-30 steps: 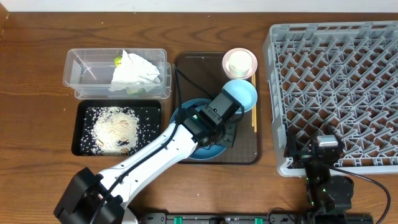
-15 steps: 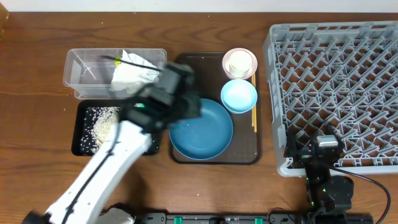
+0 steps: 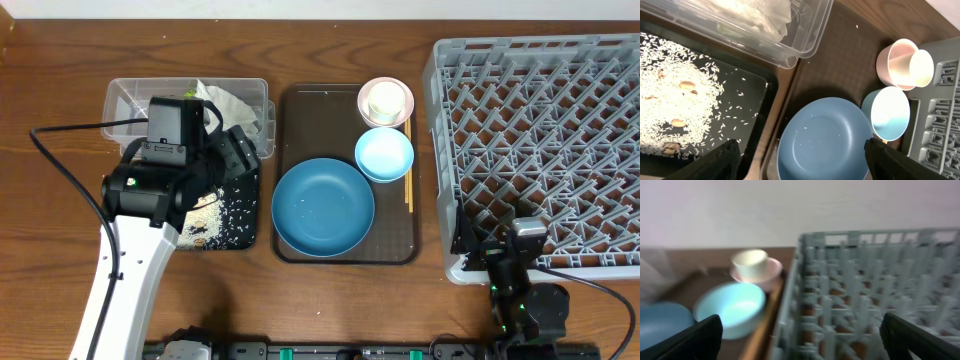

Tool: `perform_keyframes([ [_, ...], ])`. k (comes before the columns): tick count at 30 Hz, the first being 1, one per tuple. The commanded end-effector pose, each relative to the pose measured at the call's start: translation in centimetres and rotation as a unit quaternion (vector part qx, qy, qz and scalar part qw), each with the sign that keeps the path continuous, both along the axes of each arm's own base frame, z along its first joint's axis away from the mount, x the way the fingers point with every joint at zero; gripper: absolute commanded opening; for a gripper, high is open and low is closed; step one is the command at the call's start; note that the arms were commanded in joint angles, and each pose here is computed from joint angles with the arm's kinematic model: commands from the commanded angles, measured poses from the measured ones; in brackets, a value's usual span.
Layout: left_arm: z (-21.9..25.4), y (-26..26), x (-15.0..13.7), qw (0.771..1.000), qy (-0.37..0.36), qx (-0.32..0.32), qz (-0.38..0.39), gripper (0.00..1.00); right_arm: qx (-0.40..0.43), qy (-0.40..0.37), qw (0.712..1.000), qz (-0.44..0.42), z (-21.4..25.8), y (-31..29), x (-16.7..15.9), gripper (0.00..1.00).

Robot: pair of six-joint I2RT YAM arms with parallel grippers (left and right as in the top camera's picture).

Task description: Sort waste into correct bins and load items into the dishwasher rack

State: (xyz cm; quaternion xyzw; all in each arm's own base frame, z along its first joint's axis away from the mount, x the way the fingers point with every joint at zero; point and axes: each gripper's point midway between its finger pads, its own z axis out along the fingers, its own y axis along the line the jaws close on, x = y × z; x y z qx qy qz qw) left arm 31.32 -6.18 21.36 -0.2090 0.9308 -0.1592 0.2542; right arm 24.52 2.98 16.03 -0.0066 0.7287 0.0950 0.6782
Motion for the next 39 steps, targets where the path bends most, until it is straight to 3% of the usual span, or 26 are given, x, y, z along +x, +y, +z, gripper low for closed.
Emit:
perform_keyframes([
  [1,0.7,0.2,0.4,1.0,-0.008,0.003,0.001,0.83,0.137,0.021,0.989,0.052,0.4,1.9,-0.4,0.99],
  [5,0.7,0.2,0.4,1.0,-0.008,0.003,0.002,0.88,0.137,0.044,0.987,0.073,1.1,2.7,-1.1,0.99],
  [10,0.7,0.2,0.4,1.0,-0.008,0.003,0.001,0.89,0.112,0.054,0.99,0.072,6.0,2.6,-2.2,0.99],
  [14,0.7,0.2,0.4,1.0,-0.008,0.003,0.001,0.89,0.097,0.113,0.987,0.067,9.3,2.6,-2.3,0.99],
  [21,0.7,0.2,0.4,1.0,-0.008,0.003,0.001,0.89,0.08,0.305,0.946,0.076,12.2,3.4,0.4,0.99],
  [28,0.7,0.2,0.4,1.0,-0.008,0.003,0.001,0.89,0.132,0.361,0.908,0.169,14.8,7.1,4.9,0.99],
  [29,0.7,0.2,0.4,1.0,-0.008,0.003,0.001,0.89,0.142,0.359,0.902,0.195,14.9,8.0,5.3,0.97],
  [31,0.7,0.2,0.4,1.0,-0.008,0.003,0.001,0.89,0.159,0.36,0.887,0.242,14.9,9.8,6.1,0.66],
  [33,0.7,0.2,0.4,1.0,-0.008,0.003,0.002,0.89,0.16,0.378,0.878,0.245,13.8,10.9,6.8,0.52],
  [39,0.7,0.2,0.4,1.0,-0.008,0.003,0.001,0.9,0.051,0.417,0.887,0.192,8.7,14.4,8.4,0.53],
])
